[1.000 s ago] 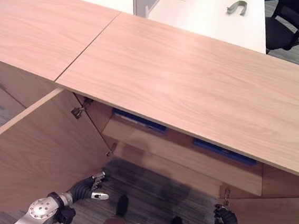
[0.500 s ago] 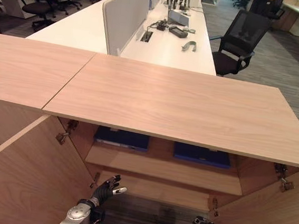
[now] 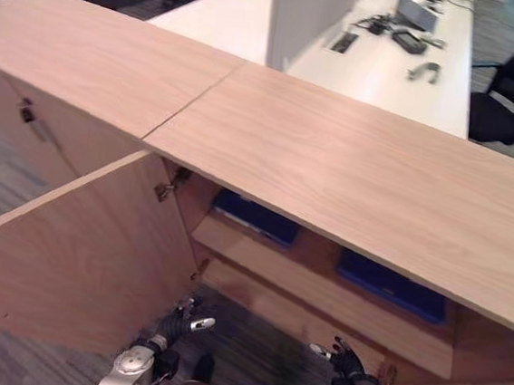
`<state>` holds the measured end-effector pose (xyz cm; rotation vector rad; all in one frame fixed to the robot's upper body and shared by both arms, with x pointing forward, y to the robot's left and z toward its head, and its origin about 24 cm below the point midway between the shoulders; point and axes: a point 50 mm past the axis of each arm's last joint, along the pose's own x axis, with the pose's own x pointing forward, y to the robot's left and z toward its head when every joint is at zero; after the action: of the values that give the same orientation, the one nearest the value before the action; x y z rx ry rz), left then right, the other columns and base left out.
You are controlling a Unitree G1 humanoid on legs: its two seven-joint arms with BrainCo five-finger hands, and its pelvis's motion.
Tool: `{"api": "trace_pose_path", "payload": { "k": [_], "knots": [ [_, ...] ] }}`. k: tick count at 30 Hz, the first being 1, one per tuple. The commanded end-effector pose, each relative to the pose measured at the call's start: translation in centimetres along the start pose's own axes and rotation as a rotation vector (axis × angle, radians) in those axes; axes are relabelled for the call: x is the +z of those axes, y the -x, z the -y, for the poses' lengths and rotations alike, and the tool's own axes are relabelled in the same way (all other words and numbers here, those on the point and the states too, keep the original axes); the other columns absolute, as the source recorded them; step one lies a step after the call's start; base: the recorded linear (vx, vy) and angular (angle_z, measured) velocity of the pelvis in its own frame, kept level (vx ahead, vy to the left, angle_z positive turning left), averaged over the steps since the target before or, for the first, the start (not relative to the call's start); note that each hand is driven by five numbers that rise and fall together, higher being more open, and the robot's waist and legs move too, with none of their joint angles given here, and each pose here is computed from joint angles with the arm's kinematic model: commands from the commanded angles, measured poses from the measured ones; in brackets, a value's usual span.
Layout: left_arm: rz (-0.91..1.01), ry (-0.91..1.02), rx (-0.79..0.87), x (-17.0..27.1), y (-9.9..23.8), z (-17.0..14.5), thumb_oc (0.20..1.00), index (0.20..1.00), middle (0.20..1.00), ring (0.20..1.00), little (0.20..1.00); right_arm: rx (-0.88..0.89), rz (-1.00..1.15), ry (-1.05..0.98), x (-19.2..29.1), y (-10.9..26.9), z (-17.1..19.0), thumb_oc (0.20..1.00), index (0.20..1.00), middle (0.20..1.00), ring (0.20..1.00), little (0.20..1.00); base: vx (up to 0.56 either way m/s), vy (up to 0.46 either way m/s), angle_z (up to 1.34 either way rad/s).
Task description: Put the empty folder in the office cabinet
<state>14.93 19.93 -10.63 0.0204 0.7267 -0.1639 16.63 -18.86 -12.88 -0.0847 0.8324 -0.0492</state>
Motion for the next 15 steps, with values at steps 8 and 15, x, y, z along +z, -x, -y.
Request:
{"api": "trace_pose_path", "payload": {
  "k": [8,15],
  "knots": [
    [0.078,-0.046,0.032,2.3,-1.3,-0.3,1.000,1.000,1.000,1.000,1.000,-0.033,0.214,0.087,5.5,-0.5,1.7,1.000,1.000,1.000,1.000,1.000,-0.18,-0.032,0.51],
    [0.101,-0.018,0.050,2.4,-0.8,-0.7,1.000,1.000,1.000,1.000,1.000,-0.027,0.230,0.083,6.2,-0.6,1.5,1.000,1.000,1.000,1.000,1.000,-0.17,0.002,0.78]
  ]
}}
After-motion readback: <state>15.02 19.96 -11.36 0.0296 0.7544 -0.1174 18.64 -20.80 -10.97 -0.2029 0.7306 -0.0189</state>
